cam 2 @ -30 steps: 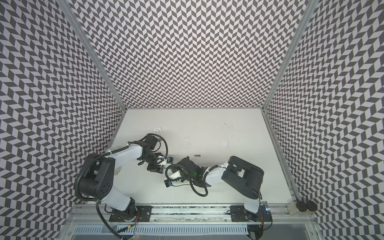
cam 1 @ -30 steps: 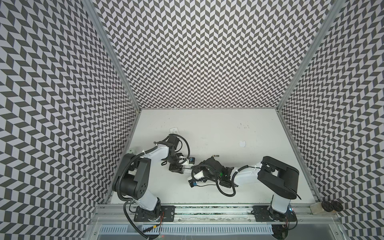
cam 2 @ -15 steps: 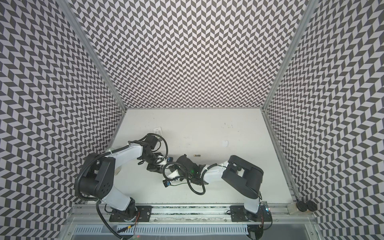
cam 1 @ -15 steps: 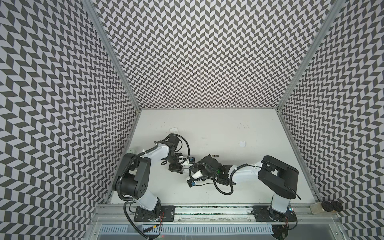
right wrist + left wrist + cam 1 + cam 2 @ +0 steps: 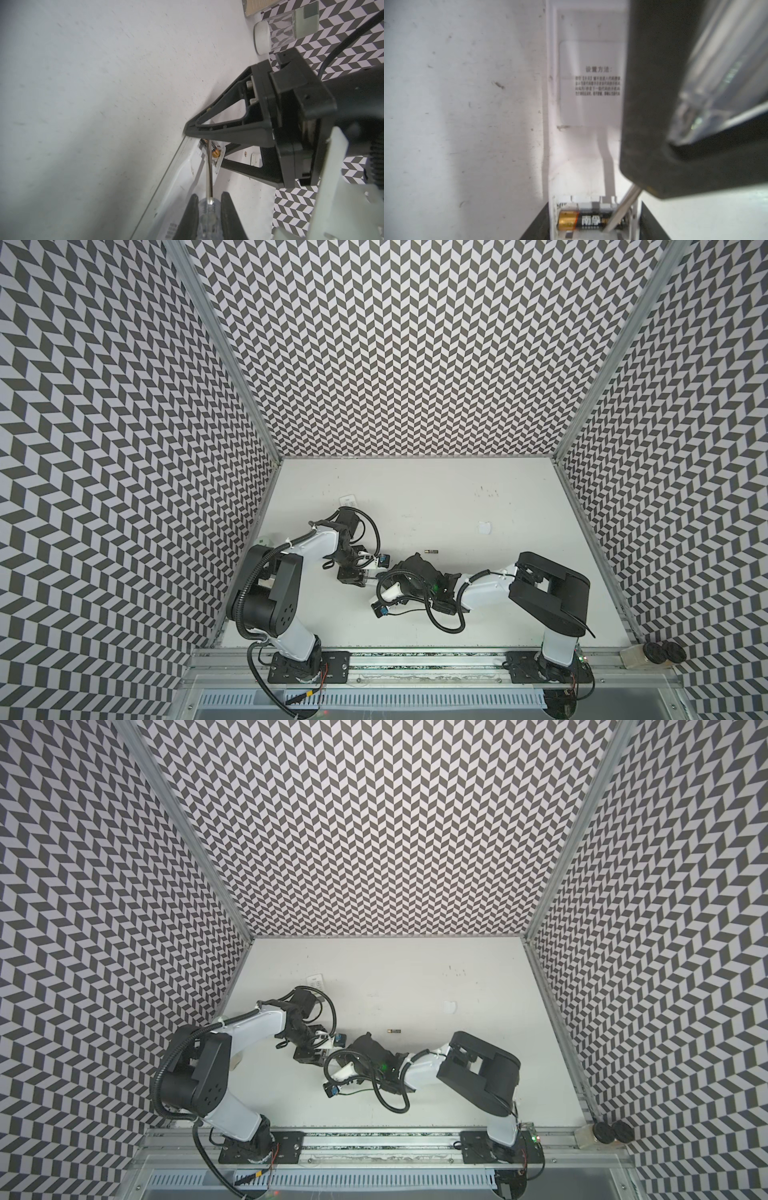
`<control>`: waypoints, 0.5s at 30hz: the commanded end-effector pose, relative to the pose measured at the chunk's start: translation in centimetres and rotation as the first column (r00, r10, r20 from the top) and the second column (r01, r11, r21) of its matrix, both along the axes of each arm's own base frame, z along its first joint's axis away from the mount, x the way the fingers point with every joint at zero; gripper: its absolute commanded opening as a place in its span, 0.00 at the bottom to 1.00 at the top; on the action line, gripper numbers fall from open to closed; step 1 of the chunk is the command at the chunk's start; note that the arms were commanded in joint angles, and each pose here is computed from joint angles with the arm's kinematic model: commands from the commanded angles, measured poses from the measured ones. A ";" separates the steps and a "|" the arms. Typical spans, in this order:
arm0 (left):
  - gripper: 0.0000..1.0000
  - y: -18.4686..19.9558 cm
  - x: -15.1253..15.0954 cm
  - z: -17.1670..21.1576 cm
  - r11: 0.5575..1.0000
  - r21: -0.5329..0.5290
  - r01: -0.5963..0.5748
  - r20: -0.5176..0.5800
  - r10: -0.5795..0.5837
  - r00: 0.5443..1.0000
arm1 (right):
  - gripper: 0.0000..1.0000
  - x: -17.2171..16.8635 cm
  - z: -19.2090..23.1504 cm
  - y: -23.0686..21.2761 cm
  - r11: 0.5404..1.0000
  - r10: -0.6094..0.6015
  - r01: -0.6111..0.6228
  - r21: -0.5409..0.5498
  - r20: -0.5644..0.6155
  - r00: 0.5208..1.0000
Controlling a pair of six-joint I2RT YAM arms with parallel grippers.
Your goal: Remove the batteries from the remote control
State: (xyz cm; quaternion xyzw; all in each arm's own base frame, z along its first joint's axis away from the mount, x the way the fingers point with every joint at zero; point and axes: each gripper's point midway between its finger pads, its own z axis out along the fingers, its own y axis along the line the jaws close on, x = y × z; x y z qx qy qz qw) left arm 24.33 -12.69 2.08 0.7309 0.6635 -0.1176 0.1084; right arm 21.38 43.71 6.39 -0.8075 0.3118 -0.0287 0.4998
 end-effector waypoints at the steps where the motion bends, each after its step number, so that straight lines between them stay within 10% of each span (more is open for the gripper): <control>1: 0.63 0.9 -0.6 0.2 1.000 0.025 0.001 -0.012 -0.001 1.000 | 0.00 0.3 1.4 -0.2 0.999 -0.015 0.015 0.029 0.001 1.000; 15: 0.62 0.4 -0.3 0.4 0.999 -0.020 0.024 -0.018 -0.025 1.000 | 0.00 0.8 0.2 -0.4 0.998 -0.009 0.009 -0.069 -0.009 1.000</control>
